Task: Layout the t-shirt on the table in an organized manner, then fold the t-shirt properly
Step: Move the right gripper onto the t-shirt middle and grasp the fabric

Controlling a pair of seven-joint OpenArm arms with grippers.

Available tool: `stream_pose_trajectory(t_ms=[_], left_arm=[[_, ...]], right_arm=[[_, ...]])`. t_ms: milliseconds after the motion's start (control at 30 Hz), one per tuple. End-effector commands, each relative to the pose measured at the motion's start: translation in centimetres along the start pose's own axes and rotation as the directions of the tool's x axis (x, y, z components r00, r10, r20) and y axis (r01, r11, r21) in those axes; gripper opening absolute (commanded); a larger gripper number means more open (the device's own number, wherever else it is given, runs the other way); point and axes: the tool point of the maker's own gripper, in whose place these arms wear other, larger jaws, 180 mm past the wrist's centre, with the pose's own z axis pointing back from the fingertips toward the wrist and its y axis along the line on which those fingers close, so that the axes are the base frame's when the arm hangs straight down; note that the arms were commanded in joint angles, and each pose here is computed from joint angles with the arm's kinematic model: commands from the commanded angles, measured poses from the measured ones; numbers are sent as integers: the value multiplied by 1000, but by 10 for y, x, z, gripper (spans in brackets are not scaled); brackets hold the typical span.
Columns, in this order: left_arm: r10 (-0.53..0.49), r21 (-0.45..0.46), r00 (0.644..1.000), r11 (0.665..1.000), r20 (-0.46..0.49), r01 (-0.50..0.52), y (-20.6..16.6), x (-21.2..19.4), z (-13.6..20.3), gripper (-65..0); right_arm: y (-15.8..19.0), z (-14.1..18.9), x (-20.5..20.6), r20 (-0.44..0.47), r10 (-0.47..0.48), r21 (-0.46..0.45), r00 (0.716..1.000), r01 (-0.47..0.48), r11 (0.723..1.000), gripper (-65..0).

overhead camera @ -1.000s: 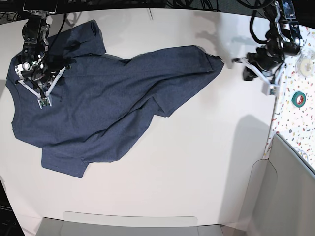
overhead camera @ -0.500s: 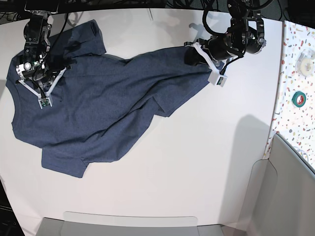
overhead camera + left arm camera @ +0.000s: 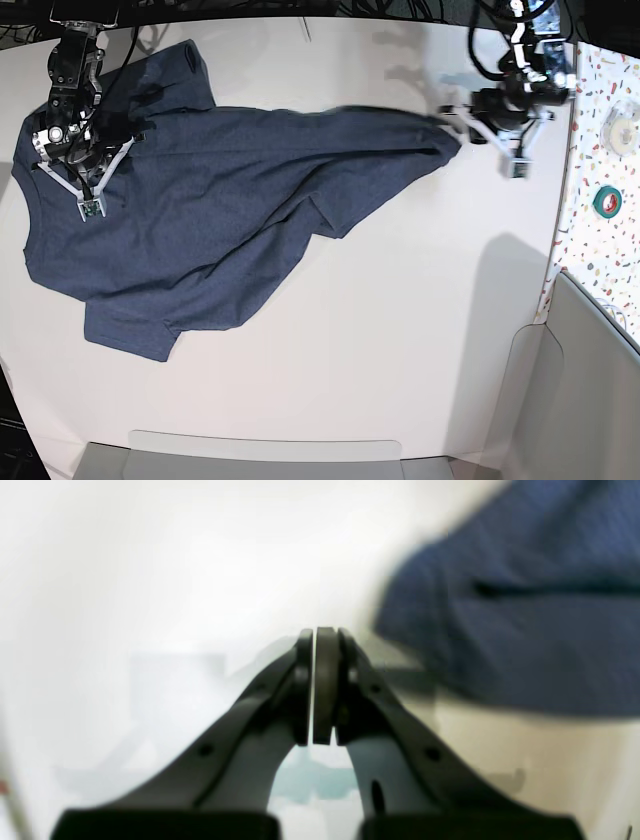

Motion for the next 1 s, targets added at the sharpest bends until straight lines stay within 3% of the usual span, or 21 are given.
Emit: stream_pose_trajectory(t_ms=[0, 167, 300, 433, 567, 700, 867, 967], left_arm=[[0, 4, 998, 1000, 61, 0, 3, 15, 9, -645], [32, 74, 994, 996, 105, -40, 29, 21, 25, -645], [23, 72, 992, 997, 125, -32, 28, 25, 28, -645], [-87, 22, 983, 996, 160, 85, 14, 42, 26, -644], [-152, -20, 965, 987, 214, 160, -4, 72, 24, -643], [-162, -33, 969, 985, 185, 171, -10, 82, 22, -643], [-179, -58, 970, 980, 167, 191, -22, 81, 19, -642], [-192, -72, 968, 976, 162, 206, -28, 79, 17, -627]], right_arm=[[-2, -2, -19, -79, 4, -9, 997, -4, 1000, -650], [-3, 0, -14, -65, 2, -12, 998, -3, 1000, -650], [-9, 15, 6, 8, 9, -42, 1000, -8, 999, -650], [-16, 40, 47, 139, 19, -81, 990, -8, 997, -650], [-7, 59, 89, 263, -21, -64, 965, 39, 997, -650], [15, 78, 127, 377, -89, 5, 922, 94, 996, -650], [57, 77, 158, 409, -190, 146, 893, 142, 979, -650], [77, 69, 175, 392, -232, 221, 891, 153, 963, -567]])
